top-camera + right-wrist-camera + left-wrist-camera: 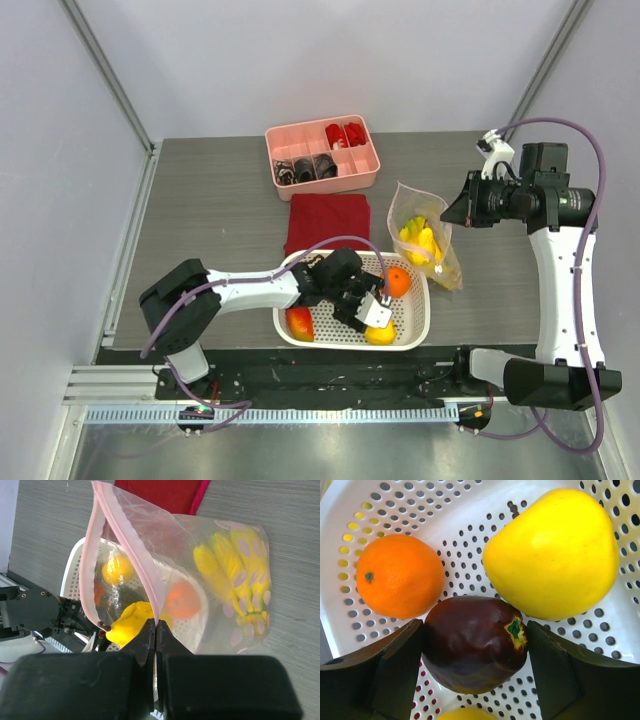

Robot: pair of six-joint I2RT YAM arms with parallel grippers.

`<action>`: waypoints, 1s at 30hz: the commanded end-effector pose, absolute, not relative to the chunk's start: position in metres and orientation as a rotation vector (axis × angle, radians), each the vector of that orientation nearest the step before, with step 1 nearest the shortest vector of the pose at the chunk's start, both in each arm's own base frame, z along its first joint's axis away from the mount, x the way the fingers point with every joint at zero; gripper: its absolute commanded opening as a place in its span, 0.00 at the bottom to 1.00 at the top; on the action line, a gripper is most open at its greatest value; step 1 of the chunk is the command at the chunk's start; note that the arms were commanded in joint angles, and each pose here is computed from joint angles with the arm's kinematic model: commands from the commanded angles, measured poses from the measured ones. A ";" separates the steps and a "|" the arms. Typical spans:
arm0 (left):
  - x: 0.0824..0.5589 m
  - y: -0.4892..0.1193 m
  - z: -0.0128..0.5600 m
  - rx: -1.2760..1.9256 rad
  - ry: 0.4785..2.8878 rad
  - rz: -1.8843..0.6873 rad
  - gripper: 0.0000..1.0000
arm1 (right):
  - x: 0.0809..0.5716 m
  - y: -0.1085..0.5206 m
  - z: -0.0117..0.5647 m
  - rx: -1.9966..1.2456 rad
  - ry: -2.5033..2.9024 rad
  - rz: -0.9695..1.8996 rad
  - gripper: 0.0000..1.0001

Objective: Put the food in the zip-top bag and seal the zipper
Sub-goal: Pick up the fake fruit from the bin, then place the fake fruit in the zipper food storage bag.

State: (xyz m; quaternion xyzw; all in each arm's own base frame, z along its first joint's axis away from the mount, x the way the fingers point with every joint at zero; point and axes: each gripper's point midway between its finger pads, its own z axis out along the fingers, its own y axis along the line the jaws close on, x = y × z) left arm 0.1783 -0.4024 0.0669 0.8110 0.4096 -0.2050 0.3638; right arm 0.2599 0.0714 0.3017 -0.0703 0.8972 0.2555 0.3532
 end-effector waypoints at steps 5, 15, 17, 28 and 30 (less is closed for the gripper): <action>0.173 -0.390 0.086 2.081 1.110 -0.531 0.56 | 0.258 0.078 0.346 -0.250 2.165 0.656 0.01; 0.163 -0.375 0.201 1.782 1.322 -0.764 0.37 | 0.259 0.080 0.327 -0.255 2.210 0.692 0.01; 0.159 -0.379 0.243 1.677 1.321 -0.826 0.37 | 0.258 0.082 0.325 -0.256 2.213 0.706 0.01; 0.182 -0.439 0.357 1.354 1.403 -1.051 0.36 | 0.259 0.085 0.325 -0.247 2.208 0.735 0.01; 0.194 -0.454 0.350 1.328 1.453 -1.054 0.36 | 0.258 0.085 0.326 -0.246 2.205 0.735 0.01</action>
